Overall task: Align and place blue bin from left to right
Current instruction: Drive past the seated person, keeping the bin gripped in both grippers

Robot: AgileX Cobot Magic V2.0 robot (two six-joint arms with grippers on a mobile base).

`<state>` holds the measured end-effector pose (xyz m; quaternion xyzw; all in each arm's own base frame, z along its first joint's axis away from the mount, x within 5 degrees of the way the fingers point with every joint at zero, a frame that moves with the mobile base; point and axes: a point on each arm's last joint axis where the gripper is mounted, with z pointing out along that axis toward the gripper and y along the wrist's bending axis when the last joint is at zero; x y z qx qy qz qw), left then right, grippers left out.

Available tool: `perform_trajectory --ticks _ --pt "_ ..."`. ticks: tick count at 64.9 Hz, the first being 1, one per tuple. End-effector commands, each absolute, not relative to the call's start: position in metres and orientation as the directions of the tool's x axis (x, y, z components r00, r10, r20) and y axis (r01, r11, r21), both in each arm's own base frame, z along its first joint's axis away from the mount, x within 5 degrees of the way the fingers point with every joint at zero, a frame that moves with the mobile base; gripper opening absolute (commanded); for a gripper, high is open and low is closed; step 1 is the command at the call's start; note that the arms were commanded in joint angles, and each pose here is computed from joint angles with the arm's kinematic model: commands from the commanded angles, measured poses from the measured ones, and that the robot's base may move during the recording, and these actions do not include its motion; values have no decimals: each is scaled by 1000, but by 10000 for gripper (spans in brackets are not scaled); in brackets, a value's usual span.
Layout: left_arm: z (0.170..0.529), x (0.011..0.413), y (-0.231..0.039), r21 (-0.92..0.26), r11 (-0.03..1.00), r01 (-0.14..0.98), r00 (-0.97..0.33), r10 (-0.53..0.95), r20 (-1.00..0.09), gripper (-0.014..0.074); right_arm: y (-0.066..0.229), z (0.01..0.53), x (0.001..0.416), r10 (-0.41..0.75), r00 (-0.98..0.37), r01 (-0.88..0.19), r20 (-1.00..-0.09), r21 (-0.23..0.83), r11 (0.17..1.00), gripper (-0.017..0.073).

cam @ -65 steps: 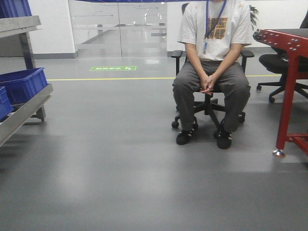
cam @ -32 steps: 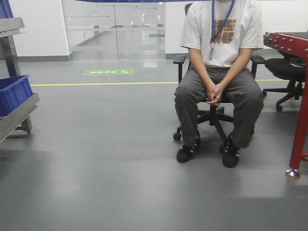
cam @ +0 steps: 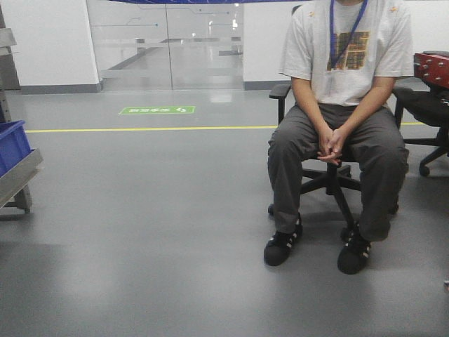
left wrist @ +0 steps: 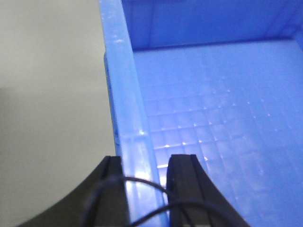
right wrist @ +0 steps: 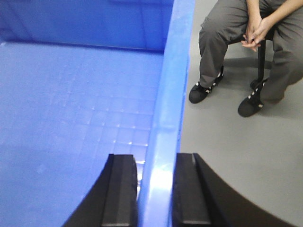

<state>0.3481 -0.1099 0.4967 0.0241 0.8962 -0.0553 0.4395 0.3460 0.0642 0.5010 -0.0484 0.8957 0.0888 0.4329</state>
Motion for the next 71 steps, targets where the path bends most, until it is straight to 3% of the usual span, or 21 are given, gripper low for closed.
perform_trajectory --ticks 1,71 --pt "515 343 -107 -77 990 114 -514 -7 -858 -111 62 517 343 -26 -525 -180 -851 81 980 -67" --pt "515 343 -107 -77 990 114 -514 -7 -858 -111 62 518 343 -23 -513 -181 -858 82 980 -67"
